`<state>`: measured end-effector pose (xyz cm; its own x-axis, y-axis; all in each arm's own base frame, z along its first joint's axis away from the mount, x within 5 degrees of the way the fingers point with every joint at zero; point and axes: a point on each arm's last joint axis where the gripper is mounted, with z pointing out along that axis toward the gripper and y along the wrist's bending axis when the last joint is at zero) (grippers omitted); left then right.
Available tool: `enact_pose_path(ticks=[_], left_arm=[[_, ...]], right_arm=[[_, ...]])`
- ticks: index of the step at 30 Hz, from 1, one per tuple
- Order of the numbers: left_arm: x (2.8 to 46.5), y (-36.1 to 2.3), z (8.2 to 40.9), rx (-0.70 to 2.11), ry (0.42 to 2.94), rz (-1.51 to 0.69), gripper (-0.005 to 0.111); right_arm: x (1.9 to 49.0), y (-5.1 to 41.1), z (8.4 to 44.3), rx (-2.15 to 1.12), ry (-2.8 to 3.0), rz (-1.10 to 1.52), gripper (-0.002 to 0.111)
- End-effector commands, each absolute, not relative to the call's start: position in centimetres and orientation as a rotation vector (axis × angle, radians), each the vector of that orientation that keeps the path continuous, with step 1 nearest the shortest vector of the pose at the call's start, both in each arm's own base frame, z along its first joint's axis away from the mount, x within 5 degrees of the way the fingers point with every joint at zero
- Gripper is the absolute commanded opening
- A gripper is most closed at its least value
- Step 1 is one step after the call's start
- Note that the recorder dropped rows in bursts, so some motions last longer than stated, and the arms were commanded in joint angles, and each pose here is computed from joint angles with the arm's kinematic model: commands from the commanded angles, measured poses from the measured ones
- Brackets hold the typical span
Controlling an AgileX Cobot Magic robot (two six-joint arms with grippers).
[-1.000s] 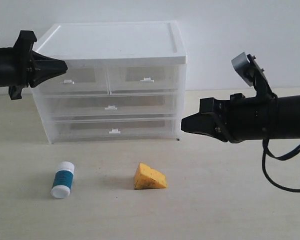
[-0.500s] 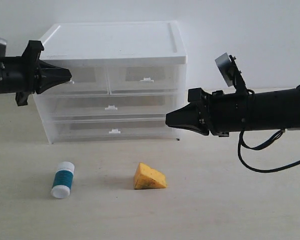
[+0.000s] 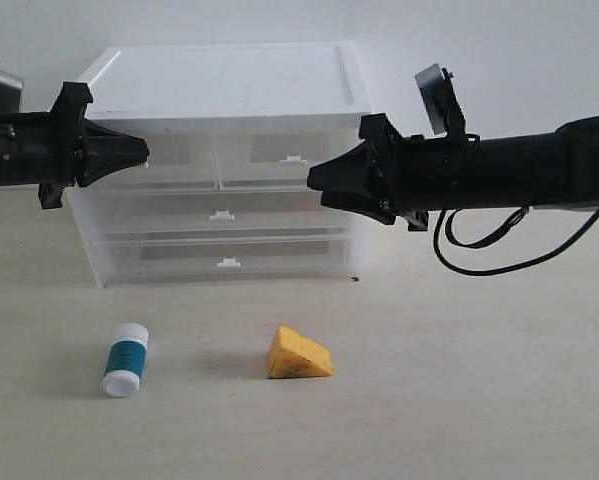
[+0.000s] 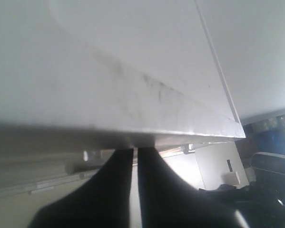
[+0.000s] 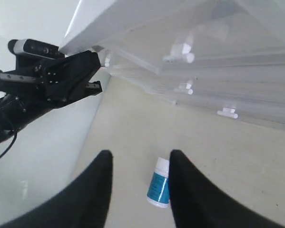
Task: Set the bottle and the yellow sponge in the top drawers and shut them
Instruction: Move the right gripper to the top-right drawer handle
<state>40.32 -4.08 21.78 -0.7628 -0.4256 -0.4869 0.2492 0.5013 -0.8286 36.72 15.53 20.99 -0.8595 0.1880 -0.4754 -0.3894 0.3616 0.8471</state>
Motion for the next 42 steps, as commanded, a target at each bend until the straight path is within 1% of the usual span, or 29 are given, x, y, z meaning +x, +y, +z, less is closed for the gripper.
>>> enact_pose_path(ticks=[1,3,4,7,15,24,30,36,42], left_arm=[[40.9,-3.6,22.2,-0.190,2.035,-1.276,0.004],[40.9,-3.6,22.2,-0.184,2.035,-1.281,0.004],[40.9,-3.6,22.2,-0.184,2.035,-1.281,0.004],[40.9,-3.6,22.2,-0.184,2.035,-1.281,0.004],[40.9,-3.6,22.2,-0.170,2.034,-1.272,0.004],[40.9,-3.6,22.2,-0.165,2.033,-1.270,0.004],[40.9,-3.6,22.2,-0.165,2.033,-1.270,0.004],[40.9,-3.6,22.2,-0.161,2.032,-1.267,0.004],[40.8,-3.6,22.2,-0.152,2.037,-1.262,0.004]], right_arm=[[38.1,15.7,19.5,-0.068,2.174,1.577,0.043],[38.9,16.2,18.3,-0.064,2.179,1.656,0.043],[39.4,16.5,18.2,-0.084,2.164,1.719,0.043],[40.0,16.8,18.3,-0.108,2.140,1.760,0.043],[41.4,16.9,19.8,-0.096,2.109,1.713,0.043],[42.1,16.6,19.7,-0.065,2.117,1.616,0.043],[42.3,16.6,20.0,-0.069,2.108,1.606,0.043],[42.4,18.2,21.2,-0.122,2.079,1.610,0.043],[42.7,18.7,21.0,-0.112,2.088,1.542,0.043]])
